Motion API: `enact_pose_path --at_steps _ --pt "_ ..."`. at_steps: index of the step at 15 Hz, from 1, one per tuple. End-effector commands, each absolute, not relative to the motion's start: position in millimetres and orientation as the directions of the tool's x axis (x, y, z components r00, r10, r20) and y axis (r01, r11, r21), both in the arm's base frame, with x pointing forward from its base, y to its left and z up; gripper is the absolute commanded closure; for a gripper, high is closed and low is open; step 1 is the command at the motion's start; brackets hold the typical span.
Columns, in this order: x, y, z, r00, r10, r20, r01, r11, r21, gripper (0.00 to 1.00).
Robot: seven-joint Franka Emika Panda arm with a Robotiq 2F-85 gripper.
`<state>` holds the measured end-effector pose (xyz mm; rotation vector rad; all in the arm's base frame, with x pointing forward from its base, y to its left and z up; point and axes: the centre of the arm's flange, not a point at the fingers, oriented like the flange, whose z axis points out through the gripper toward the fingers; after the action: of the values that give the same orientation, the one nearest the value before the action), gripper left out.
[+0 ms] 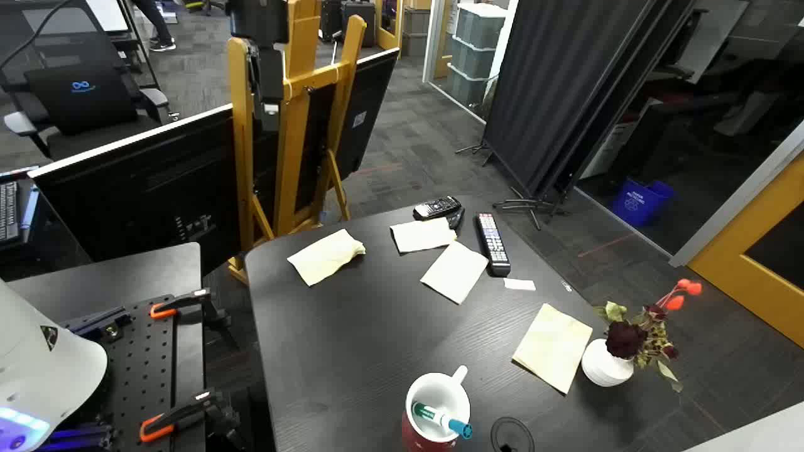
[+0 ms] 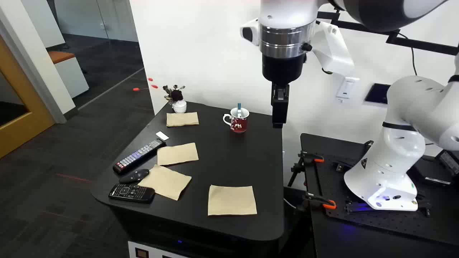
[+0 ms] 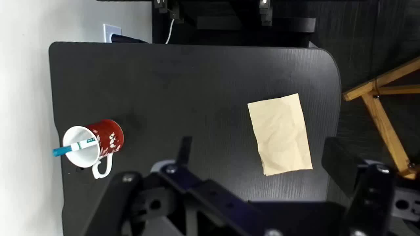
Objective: Take the marker out of the cup and put it on the table
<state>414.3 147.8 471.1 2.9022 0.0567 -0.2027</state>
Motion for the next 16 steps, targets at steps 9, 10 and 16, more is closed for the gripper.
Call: enact_pose_path --at_steps 9,10,16 --pt "425.7 139.7 477.4 0.995 -0.052 -0.083 -0.032 -0.976 0.217 0.00" --pt "430.5 134.0 479.7 0.994 -0.087 -0.059 -0.073 -0.975 0.209 0.00" --pt "460.9 88.1 486.3 0.935 -0.339 0.104 -0.351 -0.927 0.131 0.00"
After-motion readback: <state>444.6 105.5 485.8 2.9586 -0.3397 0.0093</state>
